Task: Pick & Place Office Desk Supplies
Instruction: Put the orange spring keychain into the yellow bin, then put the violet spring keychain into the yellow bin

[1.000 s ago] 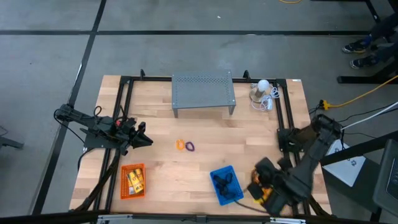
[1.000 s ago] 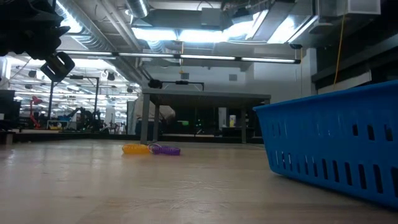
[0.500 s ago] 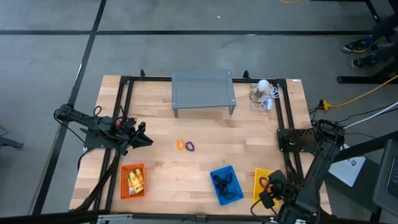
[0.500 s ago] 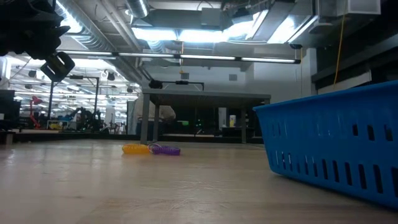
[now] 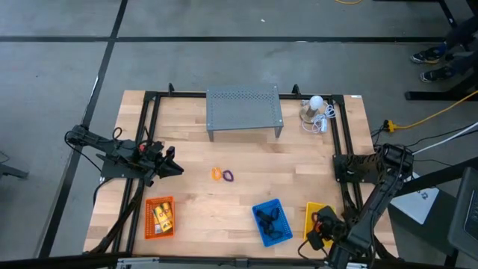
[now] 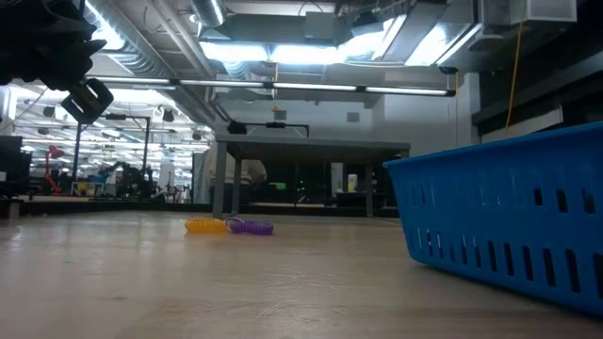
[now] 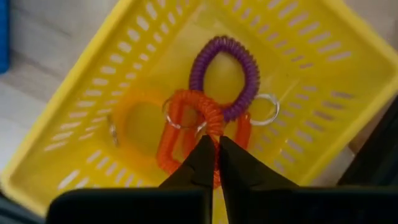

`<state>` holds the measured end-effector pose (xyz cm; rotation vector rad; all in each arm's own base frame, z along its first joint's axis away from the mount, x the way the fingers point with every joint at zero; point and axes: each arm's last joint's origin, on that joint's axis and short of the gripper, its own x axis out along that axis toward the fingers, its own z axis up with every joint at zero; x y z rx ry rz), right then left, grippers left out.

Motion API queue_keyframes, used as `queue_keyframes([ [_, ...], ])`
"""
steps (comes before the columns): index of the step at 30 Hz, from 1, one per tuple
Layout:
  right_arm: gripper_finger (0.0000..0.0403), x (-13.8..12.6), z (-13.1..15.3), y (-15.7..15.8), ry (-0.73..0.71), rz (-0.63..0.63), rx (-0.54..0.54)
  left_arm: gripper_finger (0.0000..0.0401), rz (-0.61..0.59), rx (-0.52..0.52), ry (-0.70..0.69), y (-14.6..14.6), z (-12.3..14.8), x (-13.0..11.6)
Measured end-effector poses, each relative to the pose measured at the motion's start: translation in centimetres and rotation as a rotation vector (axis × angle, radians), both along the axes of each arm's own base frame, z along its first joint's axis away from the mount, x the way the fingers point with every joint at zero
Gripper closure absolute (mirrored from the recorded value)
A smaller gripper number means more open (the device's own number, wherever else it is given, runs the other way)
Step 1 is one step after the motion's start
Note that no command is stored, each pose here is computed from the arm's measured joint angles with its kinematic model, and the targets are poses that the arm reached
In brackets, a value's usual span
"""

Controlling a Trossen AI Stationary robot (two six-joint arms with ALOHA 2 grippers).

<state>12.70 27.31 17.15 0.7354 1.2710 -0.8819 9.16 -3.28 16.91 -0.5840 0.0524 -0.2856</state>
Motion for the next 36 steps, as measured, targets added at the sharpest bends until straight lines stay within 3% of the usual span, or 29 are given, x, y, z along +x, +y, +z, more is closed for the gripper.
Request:
queue_keyframes([
  [8, 0.0276, -0.1, 0.5, 0.0, 0.057, 0.017, 0.002, 0.0347, 0.000, 0.000, 0.000, 0.0, 0.0, 0.0],
  [11, 0.0231, 0.0, 1.6, 0.2, 0.059, 0.017, -0.018, 0.0347, 0.000, 0.000, 0.000, 0.0, 0.0, 0.0],
  [15, 0.0196, 0.5, 4.4, 0.5, -0.040, 0.041, -0.100, 0.0347, 0.000, 0.000, 0.000, 0.0, 0.0, 0.0],
  [18, 0.0190, 1.0, 7.0, 0.3, -0.186, 0.076, -0.210, 0.0347, 0.000, 0.000, 0.000, 0.0, 0.0, 0.0],
  [21, 0.0194, 1.7, 9.2, 0.1, -0.426, 0.150, -0.344, 0.0347, 0.000, 0.000, 0.000, 0.0, 0.0, 0.0],
  [24, 0.0200, 2.9, 10.5, -0.1, -0.701, 0.196, -0.480, 0.0347, 0.000, 0.000, 0.000, 0.0, 0.0, 0.0],
  [26, 0.0205, 4.1, 10.9, -0.6, -0.794, 0.184, -0.538, 0.0347, 0.000, 0.000, 0.000, 0.0, 0.0, 0.0],
  [31, 0.0217, 8.1, 10.7, -2.3, -0.702, 0.188, -0.579, 0.0347, 0.000, 0.000, 0.000, 0.0, 0.0, 0.0],
  [36, 0.0227, 13.5, 10.6, -4.5, -0.581, 0.315, -0.556, 0.0347, 0.000, 0.000, 0.000, 0.0, 0.0, 0.0],
])
